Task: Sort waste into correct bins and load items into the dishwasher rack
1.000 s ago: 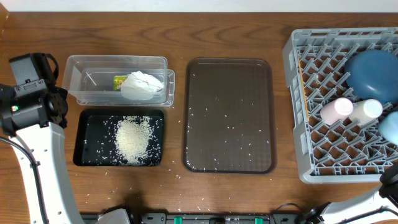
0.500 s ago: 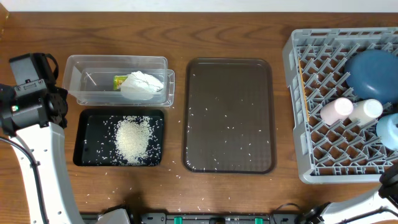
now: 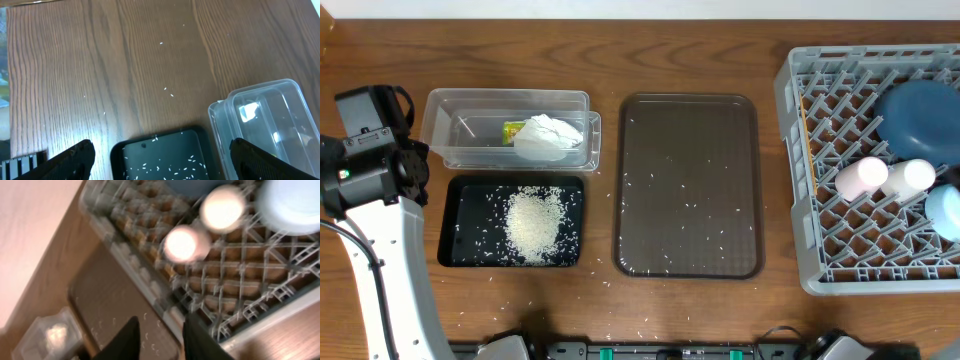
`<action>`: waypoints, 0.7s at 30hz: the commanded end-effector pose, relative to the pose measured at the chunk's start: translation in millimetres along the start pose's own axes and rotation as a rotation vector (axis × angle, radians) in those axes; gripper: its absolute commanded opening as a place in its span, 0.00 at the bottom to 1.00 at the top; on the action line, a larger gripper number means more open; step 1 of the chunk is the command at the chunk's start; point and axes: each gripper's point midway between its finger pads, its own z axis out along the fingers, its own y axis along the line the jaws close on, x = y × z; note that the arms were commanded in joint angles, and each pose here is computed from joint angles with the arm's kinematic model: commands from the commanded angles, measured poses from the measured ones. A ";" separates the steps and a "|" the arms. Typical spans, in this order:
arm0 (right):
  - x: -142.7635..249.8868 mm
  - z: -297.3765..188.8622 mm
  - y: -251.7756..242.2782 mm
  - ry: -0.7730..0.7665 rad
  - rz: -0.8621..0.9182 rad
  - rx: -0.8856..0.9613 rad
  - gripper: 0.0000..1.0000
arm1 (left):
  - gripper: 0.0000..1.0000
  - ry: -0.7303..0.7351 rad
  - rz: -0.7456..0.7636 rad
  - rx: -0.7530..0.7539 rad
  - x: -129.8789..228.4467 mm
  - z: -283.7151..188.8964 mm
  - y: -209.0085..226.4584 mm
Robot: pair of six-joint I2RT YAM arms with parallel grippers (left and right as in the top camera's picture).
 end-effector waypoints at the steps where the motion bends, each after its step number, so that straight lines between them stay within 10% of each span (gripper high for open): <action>1: 30.6 -9.6 25.3 0.040 -0.178 -0.053 0.38 | 0.89 -0.007 -0.004 -0.008 -2.1 -0.1 1.8; 8: 98.5 -26.0 56.7 0.098 -0.343 -0.132 0.54 | 0.89 -0.006 -0.004 -0.009 -2.0 0.1 1.7; 10: 110.0 -26.4 58.6 0.100 -0.376 -0.148 0.99 | 0.89 -0.006 -0.004 -0.009 -2.0 0.1 1.7; 21: 137.9 -23.9 47.4 0.131 -0.187 -0.137 0.99 | 0.89 -0.006 -0.004 -0.009 -2.0 0.1 1.7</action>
